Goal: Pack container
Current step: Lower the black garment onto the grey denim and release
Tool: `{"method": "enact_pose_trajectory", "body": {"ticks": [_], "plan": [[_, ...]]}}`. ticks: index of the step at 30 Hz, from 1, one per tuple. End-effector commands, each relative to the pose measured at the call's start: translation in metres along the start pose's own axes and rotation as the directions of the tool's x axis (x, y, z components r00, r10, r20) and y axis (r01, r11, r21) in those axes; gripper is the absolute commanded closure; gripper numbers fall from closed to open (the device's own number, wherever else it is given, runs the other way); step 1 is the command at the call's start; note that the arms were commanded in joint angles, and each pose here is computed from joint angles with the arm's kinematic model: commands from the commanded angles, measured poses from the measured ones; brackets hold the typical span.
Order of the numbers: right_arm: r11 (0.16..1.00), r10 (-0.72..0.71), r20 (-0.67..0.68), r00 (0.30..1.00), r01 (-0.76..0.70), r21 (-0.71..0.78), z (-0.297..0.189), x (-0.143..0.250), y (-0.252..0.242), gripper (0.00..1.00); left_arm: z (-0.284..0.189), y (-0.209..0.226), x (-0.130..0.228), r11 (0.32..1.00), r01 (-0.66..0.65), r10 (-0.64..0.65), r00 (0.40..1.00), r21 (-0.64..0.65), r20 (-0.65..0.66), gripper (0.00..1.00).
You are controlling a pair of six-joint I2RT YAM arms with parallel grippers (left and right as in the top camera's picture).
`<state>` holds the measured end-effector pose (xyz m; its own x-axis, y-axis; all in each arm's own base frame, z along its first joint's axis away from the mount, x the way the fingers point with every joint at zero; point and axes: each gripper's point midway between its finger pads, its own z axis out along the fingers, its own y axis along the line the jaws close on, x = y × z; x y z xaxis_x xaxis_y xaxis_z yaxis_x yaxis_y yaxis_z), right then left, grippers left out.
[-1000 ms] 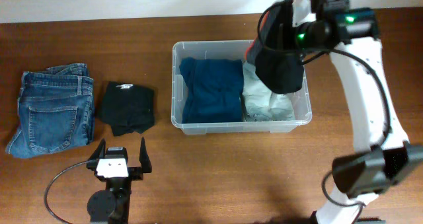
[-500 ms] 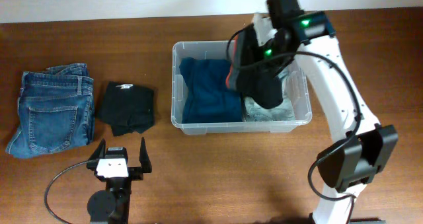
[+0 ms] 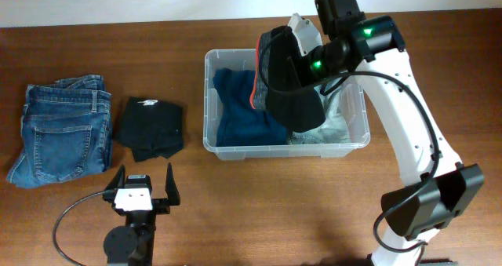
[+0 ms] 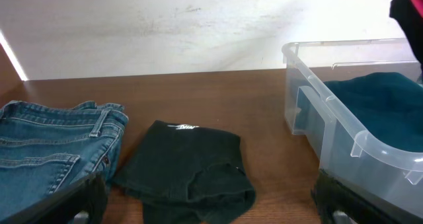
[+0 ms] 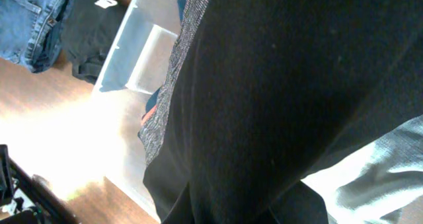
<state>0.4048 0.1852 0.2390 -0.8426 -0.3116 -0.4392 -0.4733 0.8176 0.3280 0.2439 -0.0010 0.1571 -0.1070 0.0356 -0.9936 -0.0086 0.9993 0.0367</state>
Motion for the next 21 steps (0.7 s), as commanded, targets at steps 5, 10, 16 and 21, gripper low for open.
{"method": "enact_pose_trajectory", "body": {"ticks": [5,10,16,21], "plan": [[0.996,-0.031,0.024,0.999,0.029,0.080,-0.012,-0.003,-0.010,0.96,0.000,-0.001,0.001,1.000,-0.015,0.015,1.000,0.010,0.004,0.01],[0.996,-0.003,-0.046,0.999,0.007,0.094,0.016,0.010,-0.024,0.96,0.000,-0.001,0.001,1.000,-0.015,0.015,1.000,0.009,0.004,0.01],[0.994,0.019,-0.085,0.996,-0.009,0.113,0.041,0.020,-0.040,0.96,0.000,-0.001,0.001,1.000,-0.015,0.015,1.000,0.009,0.004,0.00],[0.988,0.043,-0.107,0.993,-0.026,0.154,0.062,0.034,-0.063,0.96,0.000,-0.001,0.001,1.000,-0.015,0.015,1.000,0.009,0.004,0.01]]}}
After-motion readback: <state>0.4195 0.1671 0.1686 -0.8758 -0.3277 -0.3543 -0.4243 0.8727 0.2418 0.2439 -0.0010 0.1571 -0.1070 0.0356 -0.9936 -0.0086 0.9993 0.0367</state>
